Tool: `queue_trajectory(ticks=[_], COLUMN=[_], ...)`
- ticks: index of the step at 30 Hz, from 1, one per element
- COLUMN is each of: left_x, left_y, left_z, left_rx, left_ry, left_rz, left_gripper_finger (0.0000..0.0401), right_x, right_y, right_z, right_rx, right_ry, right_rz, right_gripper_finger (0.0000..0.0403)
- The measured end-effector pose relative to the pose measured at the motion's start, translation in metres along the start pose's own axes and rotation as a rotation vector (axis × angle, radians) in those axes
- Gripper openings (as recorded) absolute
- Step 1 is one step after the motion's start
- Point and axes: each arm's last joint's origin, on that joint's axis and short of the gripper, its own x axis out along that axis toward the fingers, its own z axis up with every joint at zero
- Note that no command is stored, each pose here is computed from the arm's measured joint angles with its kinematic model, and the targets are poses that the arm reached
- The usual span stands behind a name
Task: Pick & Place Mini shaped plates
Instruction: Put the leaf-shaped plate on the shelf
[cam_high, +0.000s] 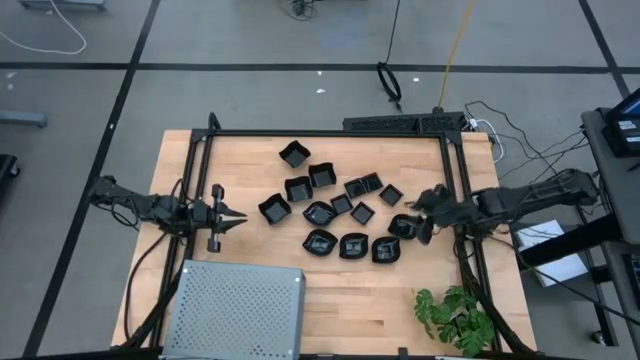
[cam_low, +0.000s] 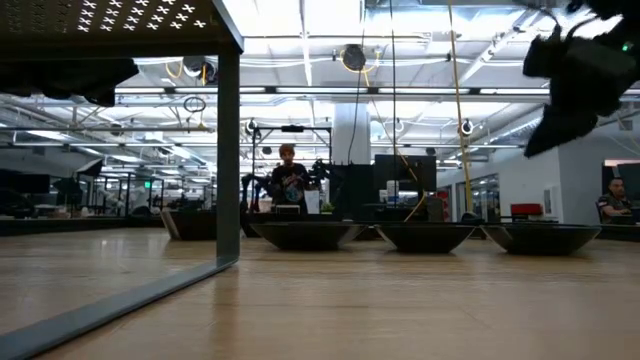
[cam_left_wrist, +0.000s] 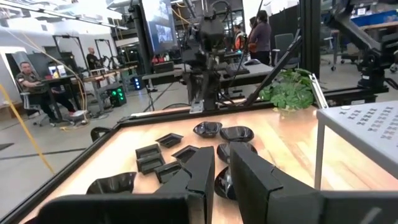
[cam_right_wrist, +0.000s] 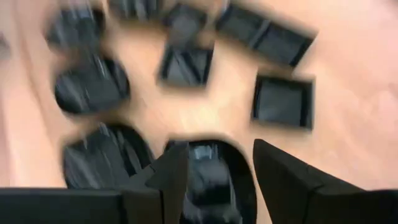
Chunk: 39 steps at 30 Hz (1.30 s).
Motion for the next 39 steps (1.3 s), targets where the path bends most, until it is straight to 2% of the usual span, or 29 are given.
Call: queue_trajectory(ticks=[2,7,13,17,23,33,39], left_x=[0.0,0.0,0.0,0.0,0.0,0.0,0.0], left_y=[0.0,0.0,0.0,0.0,0.0,0.0,0.0], left_z=[0.0,0.0,0.0,0.0,0.0,0.0,0.001], left_rx=[-0.005,-0.026,-0.013,-0.009,-0.016,-0.038,-0.056], left_ry=[-0.001,0.002,0.003,0.002,0.002,0.002,-0.009], left_rz=[0.0,-0.001,-0.001,0.0,-0.001,0.0,0.001], left_gripper_finger=[0.0058,0.0058,0.0058,0.0058,0.0058,0.0058,0.0058], right_x=[0.009,0.036,0.059,0.067,0.074,0.075,0.075], right_y=[0.003,0.001,-0.003,-0.004,-0.01,-0.012,-0.012], right_z=[0.0,-0.009,-0.015,-0.012,-0.01,-0.009,-0.008], right_rx=[-0.028,-0.053,-0.052,-0.064,-0.087,-0.059,-0.081], right_ry=[0.064,0.253,0.394,0.405,0.426,0.425,0.421], right_rz=[-0.021,-0.156,-0.167,-0.141,-0.167,-0.177,-0.169], right_gripper_finger=[0.016,0.0145,0.0127,0.0114,0.0089,0.0011,0.0003])
